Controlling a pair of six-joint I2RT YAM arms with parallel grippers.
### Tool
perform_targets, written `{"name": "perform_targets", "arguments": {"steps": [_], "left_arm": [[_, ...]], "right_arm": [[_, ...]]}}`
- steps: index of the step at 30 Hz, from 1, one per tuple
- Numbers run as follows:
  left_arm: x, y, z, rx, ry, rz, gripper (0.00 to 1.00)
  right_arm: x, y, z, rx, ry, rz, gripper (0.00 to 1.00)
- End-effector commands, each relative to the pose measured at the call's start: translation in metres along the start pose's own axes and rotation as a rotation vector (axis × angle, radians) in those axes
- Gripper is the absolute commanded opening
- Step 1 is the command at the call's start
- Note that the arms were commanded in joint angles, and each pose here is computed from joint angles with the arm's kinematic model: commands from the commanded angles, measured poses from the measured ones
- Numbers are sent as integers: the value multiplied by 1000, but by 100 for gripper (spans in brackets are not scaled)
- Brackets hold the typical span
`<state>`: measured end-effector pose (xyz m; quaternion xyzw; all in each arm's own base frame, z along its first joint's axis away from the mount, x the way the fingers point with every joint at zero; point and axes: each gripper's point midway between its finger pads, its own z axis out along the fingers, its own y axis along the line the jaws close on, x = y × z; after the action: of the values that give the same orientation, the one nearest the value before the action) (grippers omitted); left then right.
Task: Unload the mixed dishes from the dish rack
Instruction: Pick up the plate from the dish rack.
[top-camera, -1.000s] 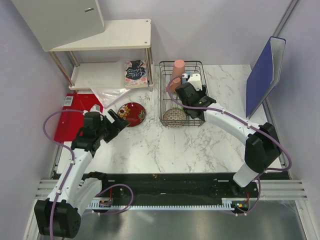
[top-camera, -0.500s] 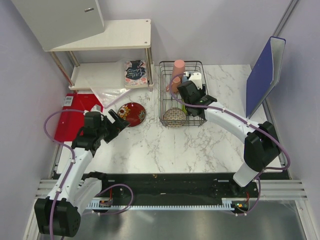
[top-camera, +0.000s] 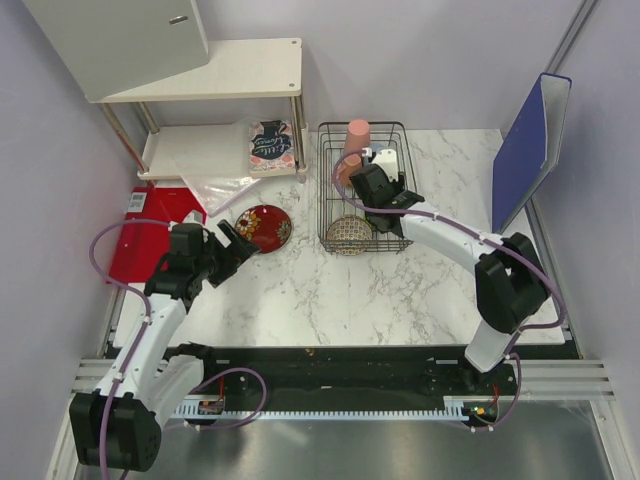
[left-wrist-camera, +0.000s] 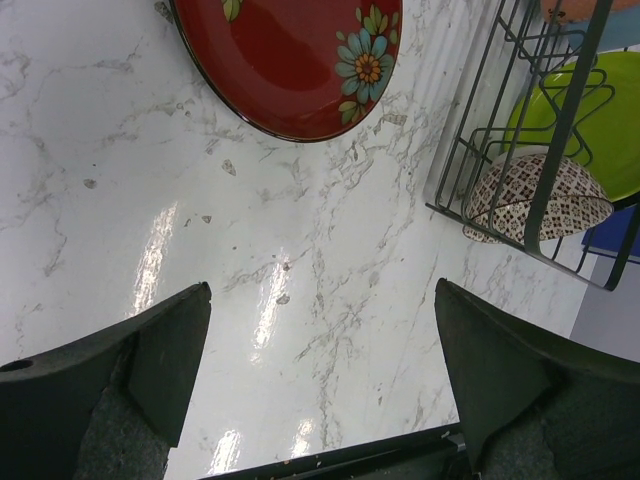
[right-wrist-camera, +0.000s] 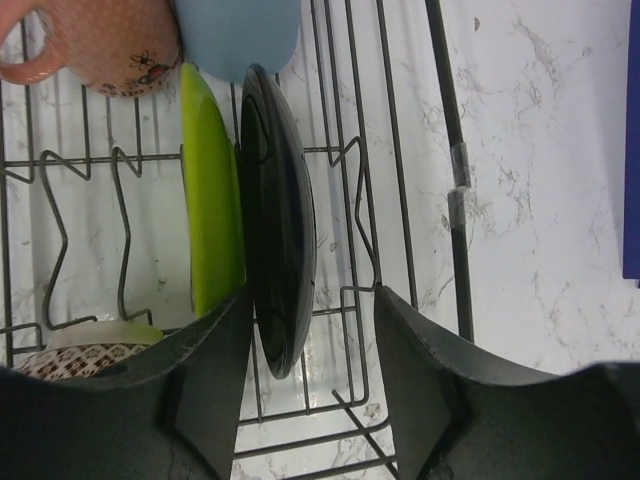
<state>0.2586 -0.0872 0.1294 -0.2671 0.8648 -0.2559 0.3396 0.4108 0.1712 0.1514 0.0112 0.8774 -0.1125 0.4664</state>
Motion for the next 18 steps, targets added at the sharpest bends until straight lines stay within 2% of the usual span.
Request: {"name": "perform_targets", "arguments": {"steps": [1,7,9,10,11,15,18], "left_arm": [[1,-2,1,20,10,44,99],[4,-2,4,23,23,44,99],[4,-3,4,25,25,42,99],[4,-2,4,24,26,42,99],[4,-2,4,25,27,43,99],[5,-1,5,21,30,40,99],[5,-1,5,22,31,40,99]], "right_arm": [[2,1,20,18,0,44,57],[12,3,35,27,13,35,53],[16,1,40,35,21,34,48],[16,0,40,41,18,35,44],[16,0,39,39,13,40,37],[8,-7,32,50,-15,62,22],[2,-12,27,63,-33,61,8]]}}
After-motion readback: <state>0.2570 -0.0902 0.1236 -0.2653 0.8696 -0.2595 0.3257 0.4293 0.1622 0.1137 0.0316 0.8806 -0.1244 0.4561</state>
